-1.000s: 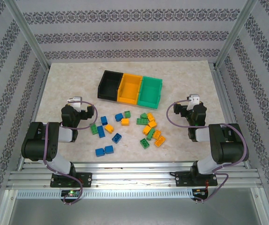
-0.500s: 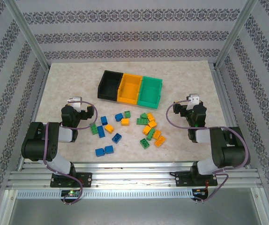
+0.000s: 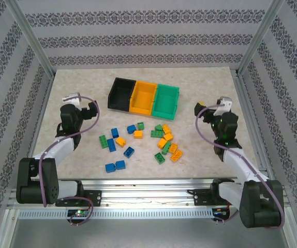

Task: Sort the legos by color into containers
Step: Rotate the container at the top-center of the table.

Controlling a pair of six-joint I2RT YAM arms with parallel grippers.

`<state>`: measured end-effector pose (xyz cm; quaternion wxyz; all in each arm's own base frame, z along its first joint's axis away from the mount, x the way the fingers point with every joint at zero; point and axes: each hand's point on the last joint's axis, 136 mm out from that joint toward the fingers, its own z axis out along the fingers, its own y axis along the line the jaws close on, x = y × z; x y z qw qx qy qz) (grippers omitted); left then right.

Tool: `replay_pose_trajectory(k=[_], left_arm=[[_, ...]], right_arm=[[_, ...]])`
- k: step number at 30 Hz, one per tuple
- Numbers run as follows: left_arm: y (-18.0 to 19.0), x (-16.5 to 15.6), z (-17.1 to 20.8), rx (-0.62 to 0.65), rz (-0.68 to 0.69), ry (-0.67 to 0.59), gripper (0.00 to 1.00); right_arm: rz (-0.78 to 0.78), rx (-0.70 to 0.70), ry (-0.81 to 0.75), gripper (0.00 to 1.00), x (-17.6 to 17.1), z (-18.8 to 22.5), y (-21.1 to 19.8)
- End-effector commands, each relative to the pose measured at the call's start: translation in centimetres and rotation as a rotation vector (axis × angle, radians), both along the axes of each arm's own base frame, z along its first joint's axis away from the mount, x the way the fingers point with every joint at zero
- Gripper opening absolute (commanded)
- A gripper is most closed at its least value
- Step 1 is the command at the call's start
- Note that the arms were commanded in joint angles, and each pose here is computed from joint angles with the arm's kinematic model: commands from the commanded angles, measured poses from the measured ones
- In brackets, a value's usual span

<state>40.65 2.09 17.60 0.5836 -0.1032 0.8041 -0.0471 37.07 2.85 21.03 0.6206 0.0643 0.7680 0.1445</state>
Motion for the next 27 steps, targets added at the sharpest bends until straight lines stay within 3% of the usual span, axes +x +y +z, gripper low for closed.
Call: replay_pose_trajectory(k=[1, 4, 9, 14, 18, 21, 27], left_arm=[[-1.4, -0.2, -3.1, -0.189, -0.023, 0.179, 0.99], [-3.0, 1.7, -3.2, -0.264, -0.102, 0.245, 0.99], [-5.3, 5.8, -4.5, -0.404, -0.224, 0.374, 0.99], [-6.9, 10.2, -5.7, -0.524, -0.300, 0.438, 1.00], [-8.3, 12.8, -5.7, -0.609, -0.354, 0.419, 1.00], [-10.3, 13.2, -5.8, -0.664, -0.407, 0.413, 1.00], [-14.7, 10.4, -7.4, -0.632, -0.441, 0.479, 1.00]], right_arm=[[0.187, 0.176, 0.257, 0.98, -0.5, -3.2, 4.1], [0.291, 0.215, 0.362, 0.98, -0.1, -5.0, 7.1], [0.355, 0.167, 0.518, 0.98, 0.7, -9.2, 10.2], [0.363, 0.184, 0.547, 0.98, 0.5, -10.8, 11.0], [0.326, 0.140, 0.560, 0.98, -0.1, -12.0, 10.6], [0.309, 0.138, 0.566, 0.98, -0.3, -12.3, 10.3], [0.298, 0.148, 0.578, 0.98, -0.3, -12.5, 10.3]])
